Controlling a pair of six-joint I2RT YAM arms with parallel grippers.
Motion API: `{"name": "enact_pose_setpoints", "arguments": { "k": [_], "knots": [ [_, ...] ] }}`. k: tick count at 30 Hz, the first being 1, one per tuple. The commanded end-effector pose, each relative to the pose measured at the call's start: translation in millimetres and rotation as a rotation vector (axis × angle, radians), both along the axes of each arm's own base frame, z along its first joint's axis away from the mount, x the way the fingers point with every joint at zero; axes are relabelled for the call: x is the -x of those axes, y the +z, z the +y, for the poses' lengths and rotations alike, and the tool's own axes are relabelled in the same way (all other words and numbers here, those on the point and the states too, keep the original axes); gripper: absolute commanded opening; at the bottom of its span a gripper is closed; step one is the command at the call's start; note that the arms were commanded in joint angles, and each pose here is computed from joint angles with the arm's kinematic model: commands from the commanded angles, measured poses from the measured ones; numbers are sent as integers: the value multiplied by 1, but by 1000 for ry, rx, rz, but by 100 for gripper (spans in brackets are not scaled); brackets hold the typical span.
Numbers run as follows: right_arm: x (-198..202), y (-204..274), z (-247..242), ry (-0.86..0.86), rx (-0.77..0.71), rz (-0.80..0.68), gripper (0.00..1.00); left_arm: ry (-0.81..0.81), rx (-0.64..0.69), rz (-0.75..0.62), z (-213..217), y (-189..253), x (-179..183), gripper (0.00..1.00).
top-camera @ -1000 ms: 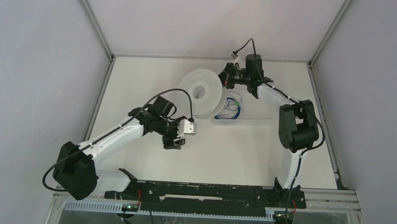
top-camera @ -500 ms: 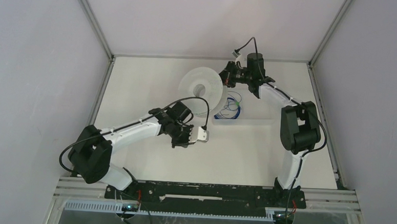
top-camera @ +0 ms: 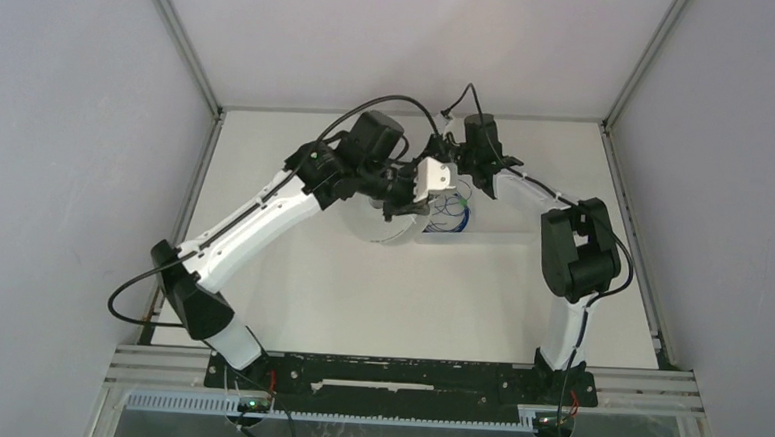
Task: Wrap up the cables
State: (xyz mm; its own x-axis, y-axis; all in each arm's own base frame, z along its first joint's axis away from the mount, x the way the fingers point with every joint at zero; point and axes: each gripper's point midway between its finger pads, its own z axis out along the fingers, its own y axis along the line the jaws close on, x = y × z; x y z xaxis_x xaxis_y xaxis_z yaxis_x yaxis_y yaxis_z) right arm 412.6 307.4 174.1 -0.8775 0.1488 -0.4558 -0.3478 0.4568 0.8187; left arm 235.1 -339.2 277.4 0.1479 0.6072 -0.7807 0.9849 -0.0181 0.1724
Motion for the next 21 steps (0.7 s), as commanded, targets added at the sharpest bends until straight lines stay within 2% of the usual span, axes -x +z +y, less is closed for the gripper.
{"name": "enact_pose_setpoints", "arguments": {
  "k": [1,7,14,21],
  "knots": [
    [12,38,9,43,-23,-125,0,95,5,50,-9,18,-17,0],
    [31,29,24,109,10,-153,0,147,32,4,-7,33,-46,0],
    [49,22,31,185,47,-185,0,176,0,-100,27,46,-75,0],
    [69,23,40,280,45,-223,0,174,-65,-146,59,34,-90,0]
  ]
}}
